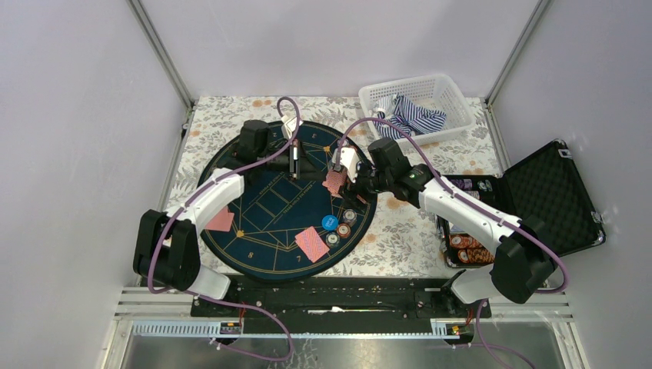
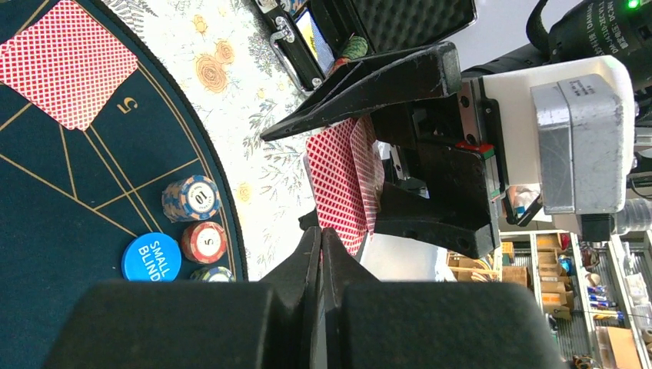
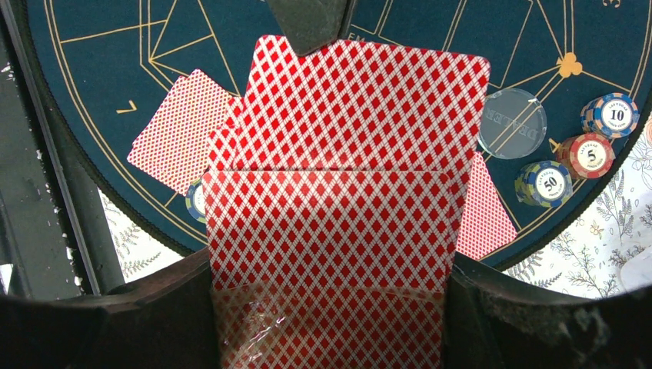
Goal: Distribute texas hold em gaming equipment
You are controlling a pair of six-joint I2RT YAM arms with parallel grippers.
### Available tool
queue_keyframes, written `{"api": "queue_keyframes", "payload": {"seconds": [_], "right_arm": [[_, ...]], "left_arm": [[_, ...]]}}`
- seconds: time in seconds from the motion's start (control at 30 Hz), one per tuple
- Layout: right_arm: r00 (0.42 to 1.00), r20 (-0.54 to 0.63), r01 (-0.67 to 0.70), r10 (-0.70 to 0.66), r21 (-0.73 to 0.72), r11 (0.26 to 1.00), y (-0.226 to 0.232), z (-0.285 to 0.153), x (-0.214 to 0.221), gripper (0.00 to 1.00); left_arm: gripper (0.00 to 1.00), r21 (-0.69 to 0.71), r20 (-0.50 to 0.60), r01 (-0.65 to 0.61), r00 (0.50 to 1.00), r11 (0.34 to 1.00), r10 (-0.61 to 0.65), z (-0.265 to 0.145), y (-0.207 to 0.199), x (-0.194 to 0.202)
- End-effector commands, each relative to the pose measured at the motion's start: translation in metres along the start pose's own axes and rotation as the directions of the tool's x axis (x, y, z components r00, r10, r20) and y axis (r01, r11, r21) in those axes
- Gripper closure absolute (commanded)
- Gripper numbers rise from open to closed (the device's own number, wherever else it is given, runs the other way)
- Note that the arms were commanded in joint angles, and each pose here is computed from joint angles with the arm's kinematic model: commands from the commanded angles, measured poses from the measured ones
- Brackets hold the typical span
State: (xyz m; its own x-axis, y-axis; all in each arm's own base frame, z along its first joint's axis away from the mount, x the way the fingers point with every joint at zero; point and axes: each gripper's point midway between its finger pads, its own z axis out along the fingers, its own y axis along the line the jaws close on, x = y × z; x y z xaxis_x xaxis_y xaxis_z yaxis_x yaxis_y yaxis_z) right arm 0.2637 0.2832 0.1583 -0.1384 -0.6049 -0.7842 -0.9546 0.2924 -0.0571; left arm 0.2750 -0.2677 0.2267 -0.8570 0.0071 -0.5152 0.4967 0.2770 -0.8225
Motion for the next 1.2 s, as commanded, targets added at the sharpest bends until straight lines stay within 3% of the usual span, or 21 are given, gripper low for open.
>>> {"api": "queue_keyframes", "payload": {"seconds": [0.0, 0.07, 0.17, 0.2, 0.3, 0.43, 0.57, 0.9, 1.17], "right_arm": [[0.996, 0.071, 0.043, -0.045, 0.029, 0.999, -0.005, -0.006, -0.025, 1.0], [0.997, 0.07, 0.043, -0.045, 0.03, 0.999, -0.005, -0.005, -0.025, 1.0], [0.997, 0.068, 0.042, -0.044, 0.029, 0.999, -0.005, -0.005, -0.024, 1.0], [0.997, 0.065, 0.042, -0.044, 0.028, 0.999, -0.005, -0.004, -0.024, 1.0], [0.997, 0.063, 0.041, -0.042, 0.028, 0.999, -0.005, -0.003, -0.023, 1.0], [0.997, 0.063, 0.039, -0.04, 0.022, 0.999, -0.005, -0.002, -0.023, 1.0], [0.997, 0.063, 0.038, -0.04, 0.024, 0.999, -0.005, -0.003, -0.024, 1.0], [0.997, 0.068, 0.044, -0.046, 0.032, 0.999, -0.005, -0.005, -0.024, 1.0], [0.997, 0.064, 0.044, -0.046, 0.033, 0.998, -0.005, -0.005, -0.022, 1.0]], "left_arm": [[1.0, -0.006, 0.048, -0.063, 0.997, 0.998, 0.063, -0.009, -0.005, -0.012], [0.97, 0.008, 0.048, -0.064, 0.997, 0.998, 0.064, -0.011, -0.008, -0.012], [0.68, 0.055, 0.039, -0.067, 0.997, 0.996, 0.065, -0.012, -0.017, -0.009], [0.63, 0.067, 0.047, -0.078, 0.996, 0.995, 0.075, -0.013, -0.02, -0.01], [0.55, 0.082, 0.038, -0.073, 0.997, 0.994, 0.07, -0.012, -0.024, -0.008], [0.52, 0.083, 0.015, -0.072, 0.997, 0.994, 0.071, -0.002, -0.025, -0.003], [0.58, 0.071, -0.017, -0.042, 0.999, 0.997, 0.044, 0.01, -0.017, 0.004], [0.96, 0.017, 0.024, -0.018, 1.0, 1.0, 0.018, -0.002, -0.003, -0.005], [0.98, -0.003, 0.061, -0.018, 0.998, 1.0, 0.018, -0.013, 0.001, -0.01]]}}
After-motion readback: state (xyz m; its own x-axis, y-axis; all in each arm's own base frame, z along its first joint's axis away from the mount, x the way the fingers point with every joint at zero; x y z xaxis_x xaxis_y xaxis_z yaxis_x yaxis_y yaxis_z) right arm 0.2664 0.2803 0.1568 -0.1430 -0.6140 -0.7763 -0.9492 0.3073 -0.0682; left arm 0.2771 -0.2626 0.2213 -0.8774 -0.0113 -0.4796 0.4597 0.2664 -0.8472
